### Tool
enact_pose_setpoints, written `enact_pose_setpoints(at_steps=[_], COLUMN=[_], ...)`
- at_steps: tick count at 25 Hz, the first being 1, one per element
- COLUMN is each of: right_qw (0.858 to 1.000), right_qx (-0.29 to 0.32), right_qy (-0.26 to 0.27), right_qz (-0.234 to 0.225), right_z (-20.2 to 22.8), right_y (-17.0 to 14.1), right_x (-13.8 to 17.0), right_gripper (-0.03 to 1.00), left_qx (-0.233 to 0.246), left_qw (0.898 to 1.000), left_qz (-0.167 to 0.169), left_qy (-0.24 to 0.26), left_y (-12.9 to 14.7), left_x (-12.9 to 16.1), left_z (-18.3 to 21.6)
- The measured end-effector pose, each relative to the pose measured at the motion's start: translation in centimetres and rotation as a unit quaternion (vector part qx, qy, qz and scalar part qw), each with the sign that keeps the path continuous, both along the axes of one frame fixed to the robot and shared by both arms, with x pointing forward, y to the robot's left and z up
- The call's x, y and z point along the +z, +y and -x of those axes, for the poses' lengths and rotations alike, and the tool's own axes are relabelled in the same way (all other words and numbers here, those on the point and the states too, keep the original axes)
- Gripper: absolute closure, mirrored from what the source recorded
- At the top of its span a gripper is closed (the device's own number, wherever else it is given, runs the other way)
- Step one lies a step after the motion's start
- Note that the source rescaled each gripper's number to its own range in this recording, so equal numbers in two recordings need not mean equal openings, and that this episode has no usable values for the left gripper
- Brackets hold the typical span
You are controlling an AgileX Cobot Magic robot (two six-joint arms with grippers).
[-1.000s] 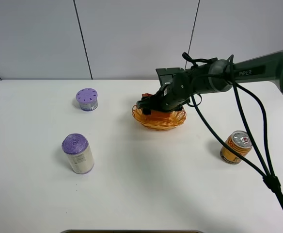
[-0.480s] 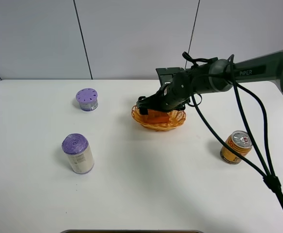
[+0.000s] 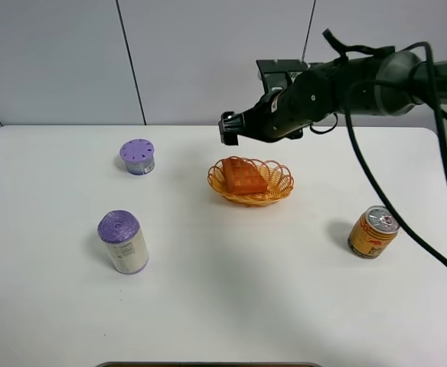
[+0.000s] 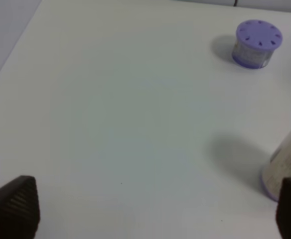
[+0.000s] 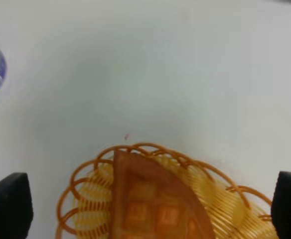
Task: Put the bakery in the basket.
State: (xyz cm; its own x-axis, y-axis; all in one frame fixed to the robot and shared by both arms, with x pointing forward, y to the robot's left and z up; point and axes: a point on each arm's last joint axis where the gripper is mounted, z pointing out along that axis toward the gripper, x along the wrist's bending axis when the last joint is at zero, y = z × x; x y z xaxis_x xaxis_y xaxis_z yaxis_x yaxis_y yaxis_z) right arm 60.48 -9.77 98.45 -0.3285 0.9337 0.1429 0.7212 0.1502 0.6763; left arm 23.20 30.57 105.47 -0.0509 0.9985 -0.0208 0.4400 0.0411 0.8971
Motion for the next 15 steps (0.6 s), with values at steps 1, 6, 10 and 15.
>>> enact_pose_setpoints(at_steps=[1,6,10,15], right_qw=[1.000,0.998,0.994,0.990], right_qx=[0.002,0.010,0.012,0.010], right_qy=[-0.011,-0.058,-0.109,-0.142], right_qz=[-0.001,0.000,-0.013,-0.018], right_z=[0.5,2.3,4.4,7.7], right_y=[-0.3,-1.5,-2.7,-4.6], right_x=[1.7,6.9,11.6,16.1], right_gripper=[-0.03,-0.03,-0.03,-0.03], left_qx=[0.000,0.000,0.000,0.000], left_qw=[1.000,1.000,1.000,1.000], left_qz=[0.000,0.000,0.000,0.000], left_qy=[0.000,0.000,0.000,0.000], left_y=[0.0,0.0,0.0,0.0], left_x=[0.0,0.0,0.0,0.0], left_z=[0.0,0.0,0.0,0.0])
